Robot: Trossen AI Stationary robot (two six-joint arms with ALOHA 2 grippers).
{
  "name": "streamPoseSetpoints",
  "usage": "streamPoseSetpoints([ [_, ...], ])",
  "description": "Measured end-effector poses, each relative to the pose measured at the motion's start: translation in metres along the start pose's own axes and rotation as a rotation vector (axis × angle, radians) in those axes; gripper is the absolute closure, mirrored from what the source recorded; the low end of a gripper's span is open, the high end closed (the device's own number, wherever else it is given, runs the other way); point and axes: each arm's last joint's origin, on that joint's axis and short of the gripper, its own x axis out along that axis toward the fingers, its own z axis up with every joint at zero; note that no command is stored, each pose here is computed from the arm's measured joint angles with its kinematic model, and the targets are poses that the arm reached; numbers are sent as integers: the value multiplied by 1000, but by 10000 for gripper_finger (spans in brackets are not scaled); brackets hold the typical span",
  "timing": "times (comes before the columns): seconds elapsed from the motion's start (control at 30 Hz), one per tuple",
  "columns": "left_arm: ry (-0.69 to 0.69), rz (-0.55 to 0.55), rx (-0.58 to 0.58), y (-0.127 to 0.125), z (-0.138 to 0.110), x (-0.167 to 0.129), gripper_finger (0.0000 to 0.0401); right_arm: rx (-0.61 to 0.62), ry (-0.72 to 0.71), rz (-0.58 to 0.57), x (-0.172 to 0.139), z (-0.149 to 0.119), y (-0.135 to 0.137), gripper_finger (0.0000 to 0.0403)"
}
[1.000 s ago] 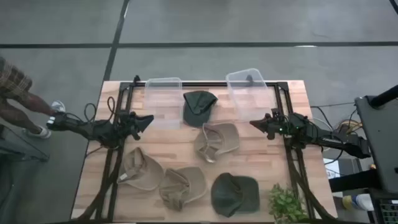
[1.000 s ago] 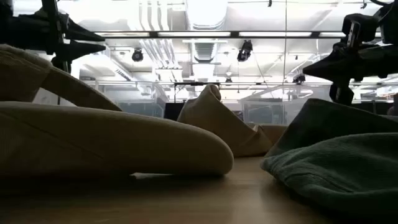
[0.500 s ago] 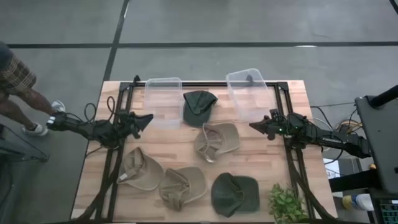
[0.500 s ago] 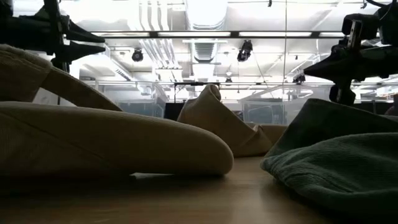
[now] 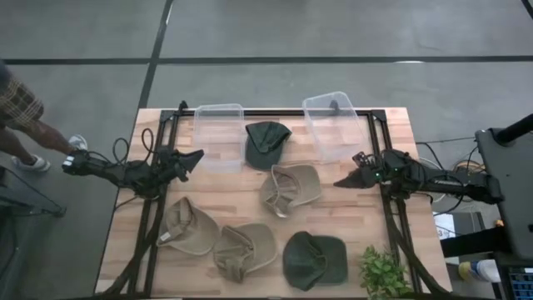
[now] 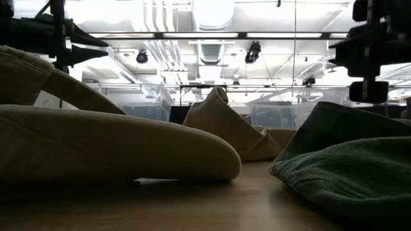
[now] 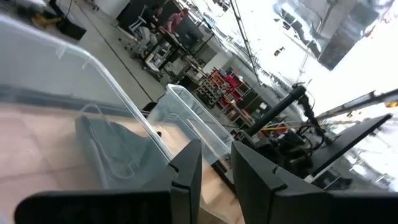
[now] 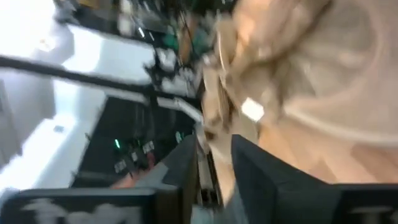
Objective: Pick & Place hat
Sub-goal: Put the bottom black cap into the right transparent bin
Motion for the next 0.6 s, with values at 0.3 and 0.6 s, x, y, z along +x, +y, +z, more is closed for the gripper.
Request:
streamPoseSetpoints([
  [0.3,-4,1,-80,0,0,0,321,-164,323,-255,21,-5,35,207],
  [0.6,-17,11,-91,0,1,0,321,-369,627,-340,77,-22,49,207],
])
